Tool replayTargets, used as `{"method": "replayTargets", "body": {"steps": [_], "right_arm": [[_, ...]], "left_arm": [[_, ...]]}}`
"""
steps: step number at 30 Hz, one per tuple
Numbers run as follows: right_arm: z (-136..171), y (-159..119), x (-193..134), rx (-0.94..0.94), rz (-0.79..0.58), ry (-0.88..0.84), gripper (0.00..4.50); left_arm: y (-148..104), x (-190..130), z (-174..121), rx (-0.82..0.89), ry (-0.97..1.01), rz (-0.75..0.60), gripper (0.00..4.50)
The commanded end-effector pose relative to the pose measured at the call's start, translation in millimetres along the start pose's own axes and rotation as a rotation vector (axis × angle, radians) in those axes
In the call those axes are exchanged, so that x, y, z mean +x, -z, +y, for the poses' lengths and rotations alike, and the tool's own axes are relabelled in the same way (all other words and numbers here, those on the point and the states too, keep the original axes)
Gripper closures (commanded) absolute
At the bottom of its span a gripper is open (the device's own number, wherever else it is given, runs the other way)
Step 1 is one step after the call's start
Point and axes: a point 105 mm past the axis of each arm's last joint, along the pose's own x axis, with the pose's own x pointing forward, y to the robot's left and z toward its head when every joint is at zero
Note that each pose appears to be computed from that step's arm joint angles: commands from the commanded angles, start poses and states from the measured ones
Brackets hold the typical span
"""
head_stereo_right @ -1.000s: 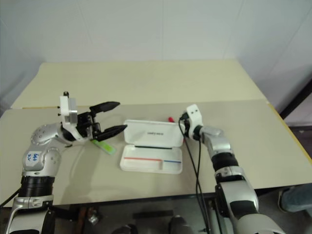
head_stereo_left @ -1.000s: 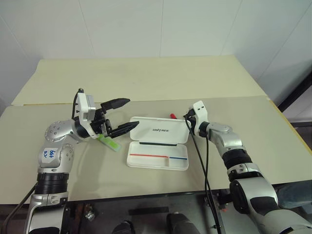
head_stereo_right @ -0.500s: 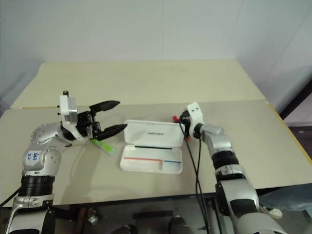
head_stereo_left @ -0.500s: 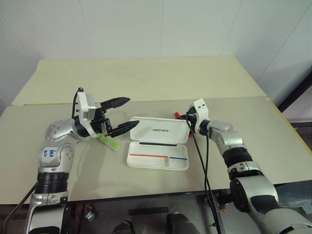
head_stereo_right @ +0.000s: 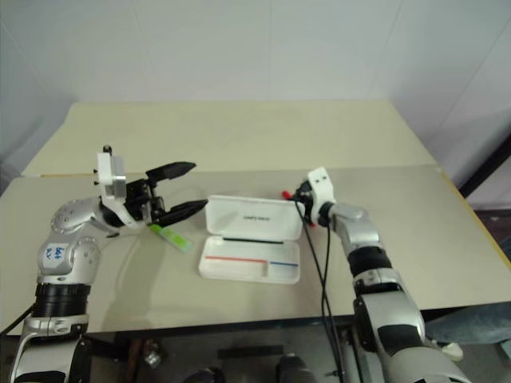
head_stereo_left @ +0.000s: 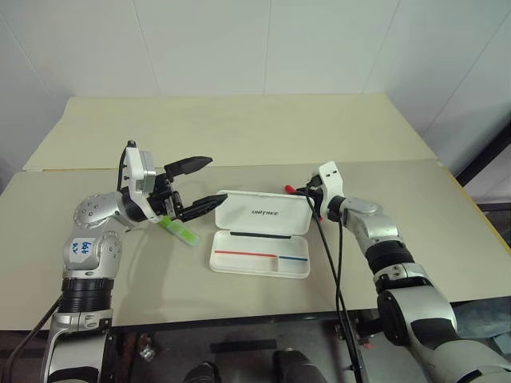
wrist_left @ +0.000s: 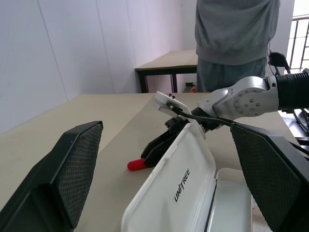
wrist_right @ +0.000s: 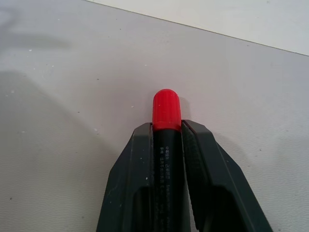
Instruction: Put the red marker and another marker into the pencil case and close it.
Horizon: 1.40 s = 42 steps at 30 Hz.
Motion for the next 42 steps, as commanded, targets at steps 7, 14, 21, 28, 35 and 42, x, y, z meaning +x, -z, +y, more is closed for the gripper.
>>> {"method": "replayTargets", "body": {"steps": [7, 14, 21, 28, 35, 42], "right_arm": [[-33.5, -12.5, -15.0, -0.003, -0.039, 0.117, 3.98], [-43.6, -25.4, -20.6, -0.022, -0.069, 0.144, 3.98], [-51.8, -47.9, -29.2, -0.078, -0.115, 0.153, 3.98], [-50.9, -78.1, -39.0, -0.185, -0.157, 0.115, 3.98], [-33.7, -106.1, -47.8, -0.307, -0.18, 0.034, 3.98], [-1.3, -135.4, -65.2, -0.438, -0.194, -0.078, 3.98]], "left_arm": [[-9.8, 4.2, 2.5, 0.042, 0.011, -0.026, 0.0], [-9.8, 5.2, 2.9, 0.044, 0.011, -0.027, 0.0], [-8.2, 5.9, 1.8, 0.038, 0.02, -0.027, 0.0], [-0.2, 2.5, -3.8, 0.012, 0.081, 0.003, 0.0], [4.7, -1.9, -5.4, 0.002, 0.151, 0.033, 0.0], [9.7, -3.0, -5.4, -0.003, 0.214, 0.055, 0.0]]}}
